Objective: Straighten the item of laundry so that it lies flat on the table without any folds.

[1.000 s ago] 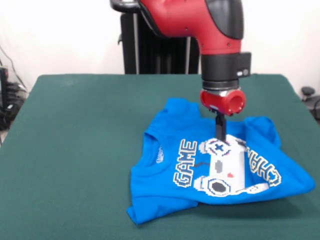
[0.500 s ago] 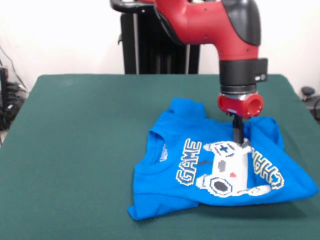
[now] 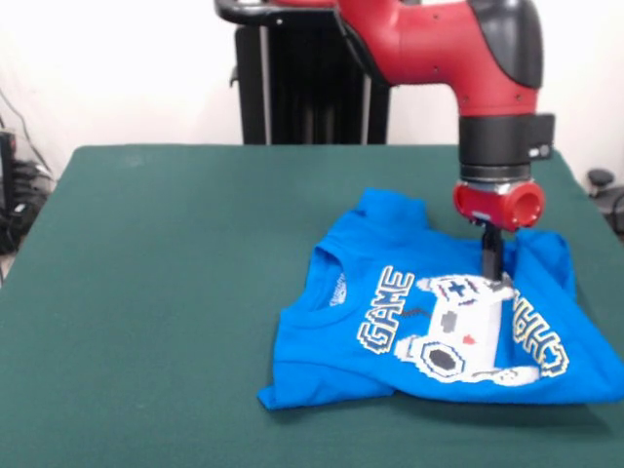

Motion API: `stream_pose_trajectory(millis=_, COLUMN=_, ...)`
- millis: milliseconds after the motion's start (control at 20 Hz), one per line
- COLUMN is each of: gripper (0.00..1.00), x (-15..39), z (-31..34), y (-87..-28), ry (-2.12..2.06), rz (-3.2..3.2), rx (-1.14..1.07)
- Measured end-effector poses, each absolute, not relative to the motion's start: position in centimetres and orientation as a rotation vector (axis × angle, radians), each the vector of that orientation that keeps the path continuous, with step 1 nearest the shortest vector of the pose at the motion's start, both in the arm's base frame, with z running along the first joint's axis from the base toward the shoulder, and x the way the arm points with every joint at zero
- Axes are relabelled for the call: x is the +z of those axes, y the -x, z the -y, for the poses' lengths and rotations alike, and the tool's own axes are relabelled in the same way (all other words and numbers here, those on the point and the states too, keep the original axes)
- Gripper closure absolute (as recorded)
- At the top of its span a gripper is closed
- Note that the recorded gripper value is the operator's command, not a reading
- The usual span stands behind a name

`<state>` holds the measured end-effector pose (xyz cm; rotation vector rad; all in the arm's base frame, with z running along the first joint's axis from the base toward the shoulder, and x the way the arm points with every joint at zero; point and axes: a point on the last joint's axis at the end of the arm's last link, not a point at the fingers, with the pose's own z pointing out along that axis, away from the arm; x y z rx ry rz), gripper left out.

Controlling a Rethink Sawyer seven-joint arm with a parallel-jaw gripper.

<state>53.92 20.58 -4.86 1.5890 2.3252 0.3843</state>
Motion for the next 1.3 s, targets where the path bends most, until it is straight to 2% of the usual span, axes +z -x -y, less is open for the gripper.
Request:
stream_pose_trajectory(millis=550, gripper=1.0, x=-1.0, z=-23.5, y=-56.2, ry=-1.545, rz=-2.272, rx=0.424)
stream_pose_trajectory(millis=1300, gripper=1.0, x=2.5, z=-23.9, y=-58.7, ry=-1.558, rz=-2.188, rx=0.449)
